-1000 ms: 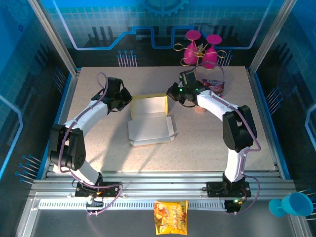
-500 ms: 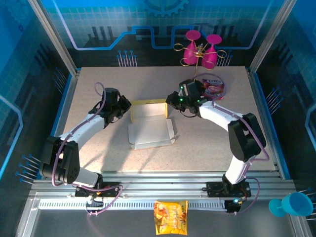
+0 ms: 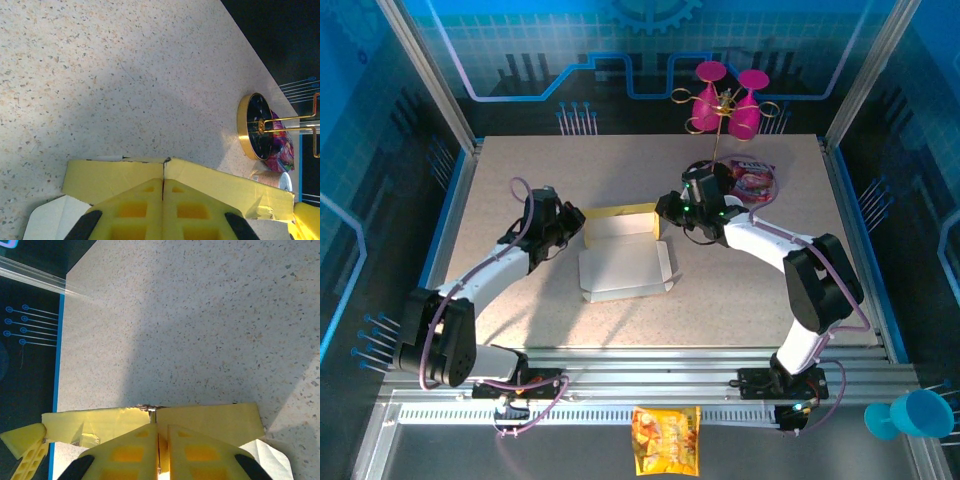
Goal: Fold the paper box
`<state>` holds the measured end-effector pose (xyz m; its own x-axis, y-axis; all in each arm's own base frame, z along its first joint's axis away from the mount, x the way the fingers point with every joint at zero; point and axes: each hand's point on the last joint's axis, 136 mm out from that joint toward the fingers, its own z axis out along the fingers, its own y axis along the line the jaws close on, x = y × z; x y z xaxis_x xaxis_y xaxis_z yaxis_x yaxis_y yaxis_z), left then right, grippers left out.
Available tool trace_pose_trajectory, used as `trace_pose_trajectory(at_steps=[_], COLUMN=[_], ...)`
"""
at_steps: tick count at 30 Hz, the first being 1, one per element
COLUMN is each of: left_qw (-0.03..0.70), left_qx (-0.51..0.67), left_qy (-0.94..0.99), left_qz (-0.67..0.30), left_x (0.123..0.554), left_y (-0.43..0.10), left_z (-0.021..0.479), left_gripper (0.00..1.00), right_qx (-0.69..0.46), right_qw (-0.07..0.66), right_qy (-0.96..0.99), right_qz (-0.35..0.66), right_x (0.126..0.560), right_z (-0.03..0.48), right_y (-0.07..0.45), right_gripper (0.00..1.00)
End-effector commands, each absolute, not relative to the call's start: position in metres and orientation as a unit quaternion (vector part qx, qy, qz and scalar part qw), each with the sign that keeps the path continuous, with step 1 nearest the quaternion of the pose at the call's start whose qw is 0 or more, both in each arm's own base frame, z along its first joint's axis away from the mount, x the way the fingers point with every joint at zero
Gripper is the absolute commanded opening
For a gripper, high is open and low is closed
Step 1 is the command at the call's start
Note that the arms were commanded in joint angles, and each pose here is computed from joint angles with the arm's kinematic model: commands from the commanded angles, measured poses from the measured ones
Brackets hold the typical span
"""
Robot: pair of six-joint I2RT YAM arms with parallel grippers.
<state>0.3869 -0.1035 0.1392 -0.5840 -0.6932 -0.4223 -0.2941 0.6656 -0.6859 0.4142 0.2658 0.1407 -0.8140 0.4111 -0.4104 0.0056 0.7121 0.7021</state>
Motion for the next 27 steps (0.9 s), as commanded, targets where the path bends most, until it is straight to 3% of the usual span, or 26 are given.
trace_pose_trajectory(at_steps=[1, 11, 16, 22, 27], left_qw=[0.313, 0.303, 0.297, 0.299, 0.299], left_qx=[-0.304, -0.298, -0.302, -0.306, -0.305], left_qy=[0.858, 0.868, 0.868, 0.868, 0.869], left_qz=[-0.272, -0.259, -0.258, -0.253, -0.249], left_x=[0.368, 0.356, 0.352, 0.352, 0.346], left_y=[-0.104, -0.102, -0.102, -0.100, -0.098], left_z=[0.116, 0.109, 0.105, 0.103, 0.103], left_gripper=[0.00, 0.00, 0.00, 0.00, 0.00], right_qx=[0.117, 0.103, 0.087, 0.104, 0.170], right_qw=[0.212, 0.209, 0.207, 0.246, 0.247], right_qy=[0.923, 0.923, 0.924, 0.906, 0.888], right_qz=[0.300, 0.306, 0.309, 0.329, 0.350], right_x=[0.381, 0.373, 0.366, 0.368, 0.342], right_z=[0.083, 0.090, 0.094, 0.140, 0.137], right_y=[0.257, 0.258, 0.255, 0.234, 0.203], right_gripper=[0.13, 0.13, 0.28, 0.49, 0.54])
